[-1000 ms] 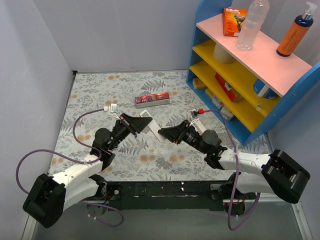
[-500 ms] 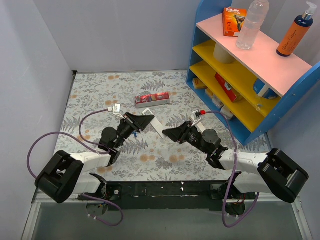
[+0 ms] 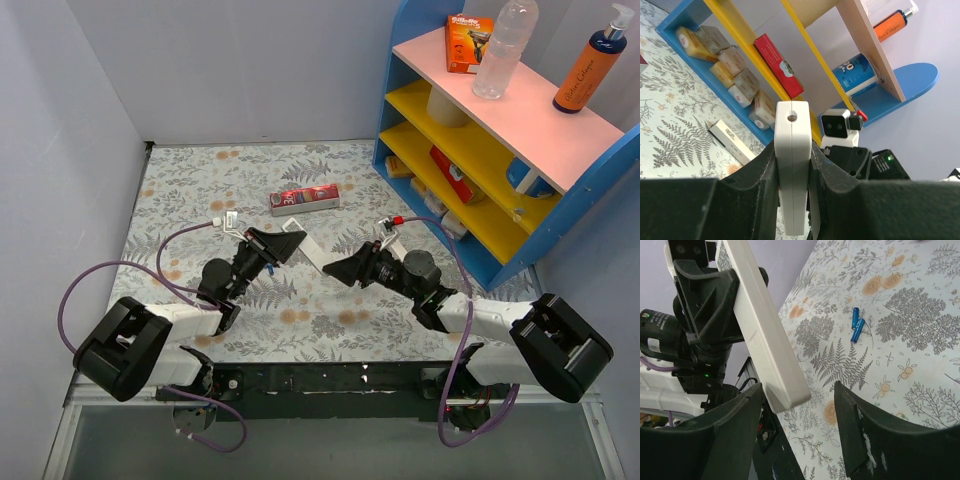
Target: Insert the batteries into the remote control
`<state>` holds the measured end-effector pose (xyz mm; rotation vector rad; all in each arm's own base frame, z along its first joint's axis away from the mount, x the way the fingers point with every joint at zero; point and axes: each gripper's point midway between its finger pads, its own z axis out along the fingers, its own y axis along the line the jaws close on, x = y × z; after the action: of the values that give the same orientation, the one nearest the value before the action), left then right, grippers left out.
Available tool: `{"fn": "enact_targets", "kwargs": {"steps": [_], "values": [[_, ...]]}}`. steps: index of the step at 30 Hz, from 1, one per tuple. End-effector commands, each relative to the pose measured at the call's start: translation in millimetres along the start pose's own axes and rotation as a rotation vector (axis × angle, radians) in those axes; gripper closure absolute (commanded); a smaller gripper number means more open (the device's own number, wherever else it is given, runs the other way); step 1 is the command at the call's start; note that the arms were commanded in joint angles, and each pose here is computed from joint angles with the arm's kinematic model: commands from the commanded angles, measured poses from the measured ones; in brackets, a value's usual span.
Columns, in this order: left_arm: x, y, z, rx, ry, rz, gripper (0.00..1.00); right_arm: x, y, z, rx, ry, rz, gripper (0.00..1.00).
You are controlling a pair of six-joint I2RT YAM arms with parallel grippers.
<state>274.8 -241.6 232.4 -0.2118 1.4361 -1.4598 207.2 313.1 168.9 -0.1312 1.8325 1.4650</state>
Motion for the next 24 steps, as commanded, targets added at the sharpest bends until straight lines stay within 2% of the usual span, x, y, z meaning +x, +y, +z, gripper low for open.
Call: {"fn": "enact_targets", "kwargs": {"steps": [1, 14, 19, 24], "values": [[-15.2, -43.8, -2.6, 0.174, -0.067, 0.042, 1.0, -30.4, 35.0, 9.8, -0.106, -0.025, -0.084, 0.34], [-16.6, -56.9, -4.8, 0.215, -0.074, 0.075, 1.0, -24.9, 40.7, 32.8, -0.15, 0.067, -0.017, 0.36], [-18.6, -57.4, -6.2, 0.215, -0.086, 0.071, 1.0, -20.8, 33.8, 28.7, -0.132, 0.058, 0.002, 0.48], [-22.4, -61.7, -7.6, 0.23, -0.103, 0.066, 1.0, -13.3, 27.1, 22.9, -0.13, 0.062, 0.047, 0.55]]}}
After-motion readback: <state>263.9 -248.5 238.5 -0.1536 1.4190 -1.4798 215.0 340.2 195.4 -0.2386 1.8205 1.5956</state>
